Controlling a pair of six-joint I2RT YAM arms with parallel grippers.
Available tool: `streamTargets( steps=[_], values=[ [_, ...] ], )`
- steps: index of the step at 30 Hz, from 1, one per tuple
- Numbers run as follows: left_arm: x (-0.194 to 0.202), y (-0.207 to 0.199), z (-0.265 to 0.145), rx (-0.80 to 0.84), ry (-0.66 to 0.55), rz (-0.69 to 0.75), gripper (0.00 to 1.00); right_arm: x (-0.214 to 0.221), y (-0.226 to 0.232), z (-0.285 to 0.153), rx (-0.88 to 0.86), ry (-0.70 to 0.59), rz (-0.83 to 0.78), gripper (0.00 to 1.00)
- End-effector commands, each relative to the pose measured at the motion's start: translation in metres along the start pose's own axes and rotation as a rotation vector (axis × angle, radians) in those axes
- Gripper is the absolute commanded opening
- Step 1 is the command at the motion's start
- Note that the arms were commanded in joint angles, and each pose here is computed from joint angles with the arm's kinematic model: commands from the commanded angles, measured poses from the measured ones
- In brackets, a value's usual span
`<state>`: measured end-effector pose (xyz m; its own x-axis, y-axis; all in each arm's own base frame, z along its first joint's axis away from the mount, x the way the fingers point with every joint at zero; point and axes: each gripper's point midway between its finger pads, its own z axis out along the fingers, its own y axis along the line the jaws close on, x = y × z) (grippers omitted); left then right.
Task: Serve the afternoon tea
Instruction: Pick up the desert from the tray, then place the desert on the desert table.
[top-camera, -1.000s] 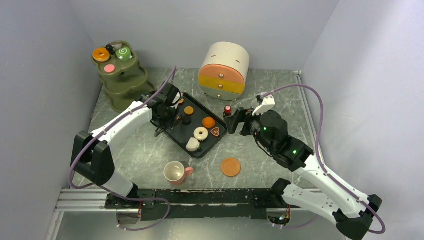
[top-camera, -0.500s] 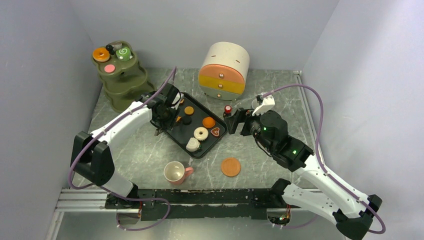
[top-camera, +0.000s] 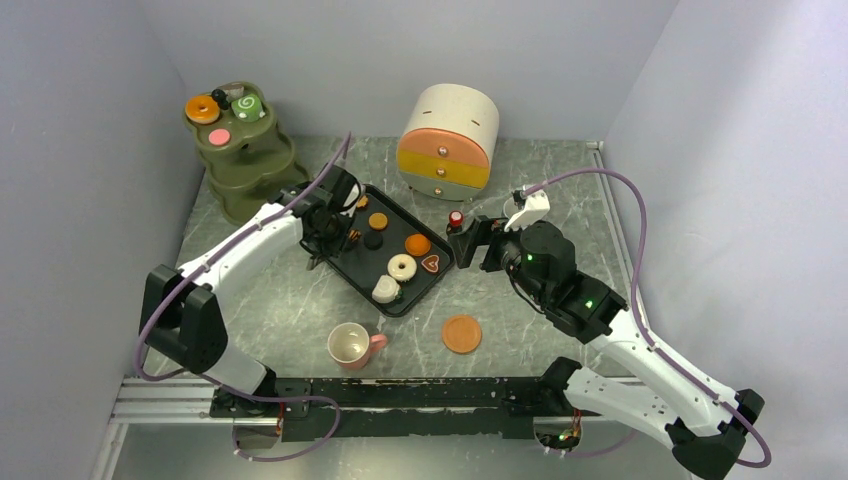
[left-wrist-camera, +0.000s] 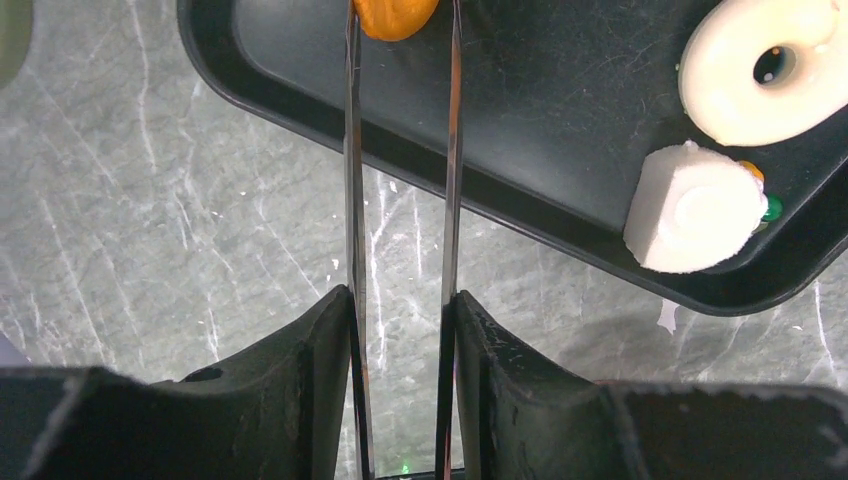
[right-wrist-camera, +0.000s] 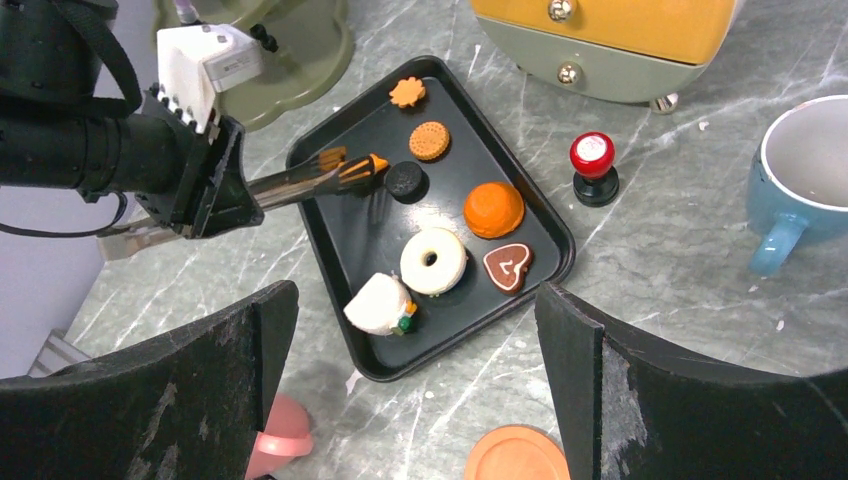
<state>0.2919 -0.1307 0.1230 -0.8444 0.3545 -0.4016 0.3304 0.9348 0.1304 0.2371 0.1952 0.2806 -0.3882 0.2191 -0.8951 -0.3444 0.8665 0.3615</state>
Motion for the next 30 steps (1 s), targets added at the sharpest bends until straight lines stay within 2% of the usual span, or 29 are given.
streamTargets(
  steps=[1,15,24,30],
  values=[
    [-0.027,0.013,-0.025,-0.039,-0.13,-0.051,0.4,-0.005,-0.001,0.0,0.0,-0.027,0.013,0.93],
    [-0.051,0.047,-0.069,-0.133,-0.298,-0.164,0.38,-0.005,-0.002,-0.002,0.001,-0.03,0.012,0.93],
    [-0.053,0.091,-0.098,-0.201,-0.404,-0.293,0.38,-0.007,-0.004,-0.006,0.004,-0.041,0.01,0.92],
    [-0.05,0.13,-0.107,-0.259,-0.426,-0.373,0.39,-0.011,-0.001,-0.007,-0.004,-0.044,0.006,0.93]
  ],
)
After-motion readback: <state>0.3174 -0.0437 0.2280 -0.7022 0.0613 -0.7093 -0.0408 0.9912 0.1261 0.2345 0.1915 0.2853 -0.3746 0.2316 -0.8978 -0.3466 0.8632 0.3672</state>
